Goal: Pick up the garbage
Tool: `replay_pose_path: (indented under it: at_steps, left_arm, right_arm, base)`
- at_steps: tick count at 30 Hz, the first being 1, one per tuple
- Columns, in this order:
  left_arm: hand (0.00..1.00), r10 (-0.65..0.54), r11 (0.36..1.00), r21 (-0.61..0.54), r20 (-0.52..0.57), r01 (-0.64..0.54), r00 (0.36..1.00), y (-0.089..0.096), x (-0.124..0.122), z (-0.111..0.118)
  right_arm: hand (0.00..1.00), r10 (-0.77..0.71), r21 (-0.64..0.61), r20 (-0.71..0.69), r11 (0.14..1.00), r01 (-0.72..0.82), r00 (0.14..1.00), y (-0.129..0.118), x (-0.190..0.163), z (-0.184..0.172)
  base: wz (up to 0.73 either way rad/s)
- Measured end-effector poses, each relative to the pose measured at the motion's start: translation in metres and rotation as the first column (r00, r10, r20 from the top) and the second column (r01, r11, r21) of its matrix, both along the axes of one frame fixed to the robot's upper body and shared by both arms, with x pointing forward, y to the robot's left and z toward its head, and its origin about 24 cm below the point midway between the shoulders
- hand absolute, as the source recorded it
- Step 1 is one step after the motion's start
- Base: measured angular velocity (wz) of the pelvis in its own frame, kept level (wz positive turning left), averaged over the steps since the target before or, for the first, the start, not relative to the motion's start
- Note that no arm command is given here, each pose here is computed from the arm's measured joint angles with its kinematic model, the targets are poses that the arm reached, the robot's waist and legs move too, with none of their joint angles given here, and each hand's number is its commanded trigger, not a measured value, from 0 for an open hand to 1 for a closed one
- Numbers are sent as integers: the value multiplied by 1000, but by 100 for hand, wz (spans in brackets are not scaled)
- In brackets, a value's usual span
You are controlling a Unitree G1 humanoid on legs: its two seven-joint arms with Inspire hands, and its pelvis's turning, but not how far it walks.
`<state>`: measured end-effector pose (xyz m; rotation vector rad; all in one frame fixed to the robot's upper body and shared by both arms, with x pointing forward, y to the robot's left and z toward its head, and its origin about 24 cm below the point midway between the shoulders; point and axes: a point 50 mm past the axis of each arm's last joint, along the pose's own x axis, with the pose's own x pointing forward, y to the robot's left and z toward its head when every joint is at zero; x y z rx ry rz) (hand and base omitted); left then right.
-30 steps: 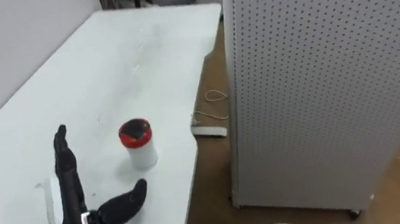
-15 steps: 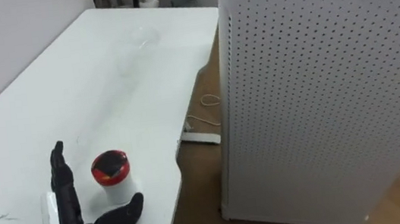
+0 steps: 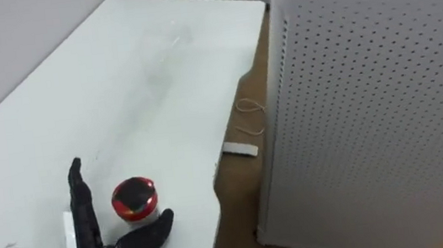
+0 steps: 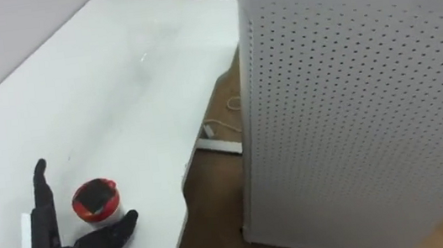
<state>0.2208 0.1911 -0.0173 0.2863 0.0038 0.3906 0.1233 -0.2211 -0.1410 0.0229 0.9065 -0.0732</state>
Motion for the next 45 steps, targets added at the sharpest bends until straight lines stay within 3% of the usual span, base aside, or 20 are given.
replay_pose_path:
  at_steps: [6,12,29,34,37,39,45]
  left_arm:
    - [100,179,976,-119,-39,-182,983,20,0,-8]
    - [100,271,954,-116,-52,-275,961,38,1,-10]
    - [100,280,935,-205,-74,-289,957,35,4,-11]
    - [100,126,961,-246,-34,-130,991,12,15,0]
    - [100,-68,963,-259,3,67,998,-21,26,9]
    - [100,-232,937,-264,28,231,972,-46,30,15]
    - [100,-483,830,-274,85,487,871,-80,32,30]
  right_arm:
    - [100,44,-11,-19,999,-44,999,3,-1,0]
    - [100,78,-11,-63,997,-79,995,2,-6,-3]
    - [100,89,-7,-73,996,-90,993,7,-8,-5]
    - [100,102,-9,-37,995,-103,994,8,8,0]
    - [100,128,-21,-17,991,-128,992,12,18,2]
    - [100,164,-22,-2,986,-164,987,18,23,4]
    - [100,160,-8,38,987,-160,986,25,37,8]
  base:
    - [-20]
    - [-8]
    - [1]
    - [-2]
    - [-1]
    - [-5]
    - [-20]
